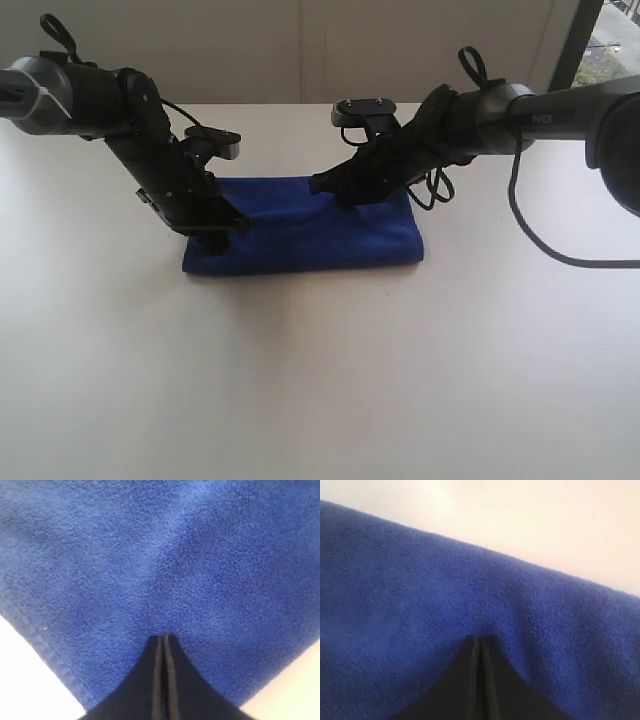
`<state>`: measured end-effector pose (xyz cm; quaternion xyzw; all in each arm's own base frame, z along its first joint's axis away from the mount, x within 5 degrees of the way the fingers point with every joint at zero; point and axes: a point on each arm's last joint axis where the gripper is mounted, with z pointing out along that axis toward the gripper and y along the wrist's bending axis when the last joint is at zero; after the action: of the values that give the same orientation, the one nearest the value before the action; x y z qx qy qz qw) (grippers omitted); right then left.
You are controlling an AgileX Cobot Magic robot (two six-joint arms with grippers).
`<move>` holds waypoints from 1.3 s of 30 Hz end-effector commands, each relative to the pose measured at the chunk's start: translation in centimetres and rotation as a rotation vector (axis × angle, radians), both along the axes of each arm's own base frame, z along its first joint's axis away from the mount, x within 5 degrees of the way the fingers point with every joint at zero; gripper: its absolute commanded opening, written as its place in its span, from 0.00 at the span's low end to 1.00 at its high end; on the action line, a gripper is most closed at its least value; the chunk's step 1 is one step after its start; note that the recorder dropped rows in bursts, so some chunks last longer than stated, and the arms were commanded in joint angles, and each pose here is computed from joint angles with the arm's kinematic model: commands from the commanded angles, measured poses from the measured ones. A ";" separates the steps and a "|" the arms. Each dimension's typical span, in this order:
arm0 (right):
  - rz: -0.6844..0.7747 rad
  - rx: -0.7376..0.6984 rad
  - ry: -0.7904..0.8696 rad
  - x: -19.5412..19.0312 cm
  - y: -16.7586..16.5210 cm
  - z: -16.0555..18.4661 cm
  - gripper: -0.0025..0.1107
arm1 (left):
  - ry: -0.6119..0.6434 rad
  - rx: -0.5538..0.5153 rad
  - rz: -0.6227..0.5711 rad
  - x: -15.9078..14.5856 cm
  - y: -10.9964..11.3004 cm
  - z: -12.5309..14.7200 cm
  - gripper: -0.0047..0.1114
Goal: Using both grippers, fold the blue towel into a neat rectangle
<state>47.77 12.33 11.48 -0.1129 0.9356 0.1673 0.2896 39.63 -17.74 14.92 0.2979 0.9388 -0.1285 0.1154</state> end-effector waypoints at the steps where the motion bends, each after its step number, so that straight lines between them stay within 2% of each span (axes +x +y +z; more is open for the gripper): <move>1: -0.033 0.031 -0.042 0.2 -0.2 1.9 0.02 | 0.080 0.061 -0.028 -0.6 0.4 -1.9 0.04; 5: -0.034 0.061 -0.096 0.0 -0.1 5.2 0.02 | 0.041 0.025 -0.016 -0.1 0.1 -0.3 0.04; 9: -0.029 0.067 -0.110 -0.2 -0.1 6.2 0.02 | -0.013 0.003 -0.017 0.4 -0.1 1.6 0.04; 14: -0.033 0.058 -0.064 -0.5 -0.3 5.0 0.02 | -0.029 0.033 -0.035 0.5 0.1 1.7 0.04; 18: -0.059 0.043 0.014 -0.7 -1.7 4.5 0.02 | -0.038 0.096 -0.071 0.5 0.6 1.8 0.04; 21: -0.062 0.027 0.061 -1.0 -2.7 4.6 0.02 | -0.050 0.098 -0.074 0.4 0.7 2.4 0.04; 27: -0.071 -0.041 0.097 -1.2 -4.1 4.3 0.02 | -0.132 0.117 -0.071 1.2 1.0 2.5 0.04; 33: -0.204 -0.171 0.163 -1.4 -6.0 3.7 0.02 | -0.118 0.097 0.095 2.2 3.2 2.5 0.04; 39: -0.200 -0.200 0.259 -2.0 -6.2 2.7 0.02 | -0.101 0.073 0.244 3.0 5.4 2.4 0.04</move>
<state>46.11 6.44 14.65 -0.0305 0.9789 0.0628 0.1920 42.50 -12.90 17.26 0.2200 0.9589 -0.0599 0.1689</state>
